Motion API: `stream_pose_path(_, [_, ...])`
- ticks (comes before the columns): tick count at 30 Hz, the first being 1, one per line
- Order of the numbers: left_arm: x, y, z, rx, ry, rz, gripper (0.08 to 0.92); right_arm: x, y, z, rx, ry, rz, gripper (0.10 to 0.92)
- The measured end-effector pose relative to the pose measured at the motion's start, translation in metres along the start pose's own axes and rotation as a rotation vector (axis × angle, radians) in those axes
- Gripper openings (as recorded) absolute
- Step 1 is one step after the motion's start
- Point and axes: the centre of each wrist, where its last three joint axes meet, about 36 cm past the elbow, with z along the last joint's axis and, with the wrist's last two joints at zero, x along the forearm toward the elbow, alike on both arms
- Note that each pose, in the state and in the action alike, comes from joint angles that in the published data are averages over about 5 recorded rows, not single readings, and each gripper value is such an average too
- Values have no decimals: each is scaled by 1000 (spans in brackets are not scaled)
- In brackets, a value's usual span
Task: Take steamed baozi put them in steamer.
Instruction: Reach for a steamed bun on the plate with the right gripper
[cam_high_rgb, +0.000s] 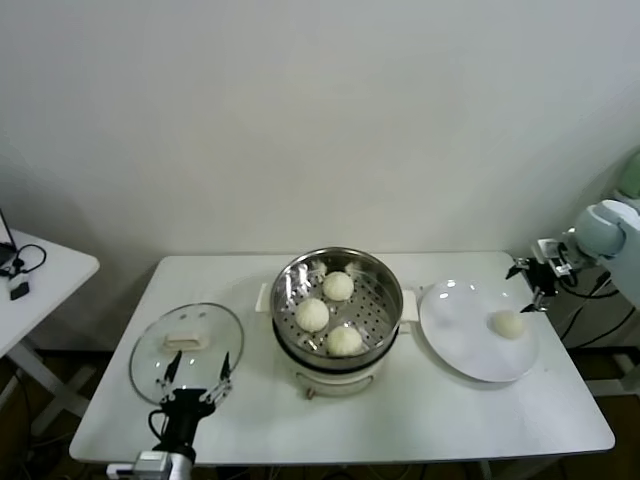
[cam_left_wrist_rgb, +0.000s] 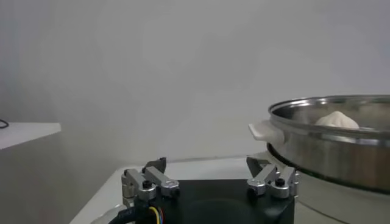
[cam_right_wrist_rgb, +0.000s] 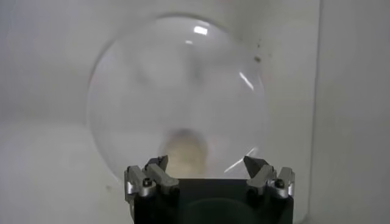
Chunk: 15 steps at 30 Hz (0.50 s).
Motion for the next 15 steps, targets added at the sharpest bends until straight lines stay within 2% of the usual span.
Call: stream_pose_path(15, [-1,1,4,-11,11,0,823,-70,-2,9,-25,66,-102,823])
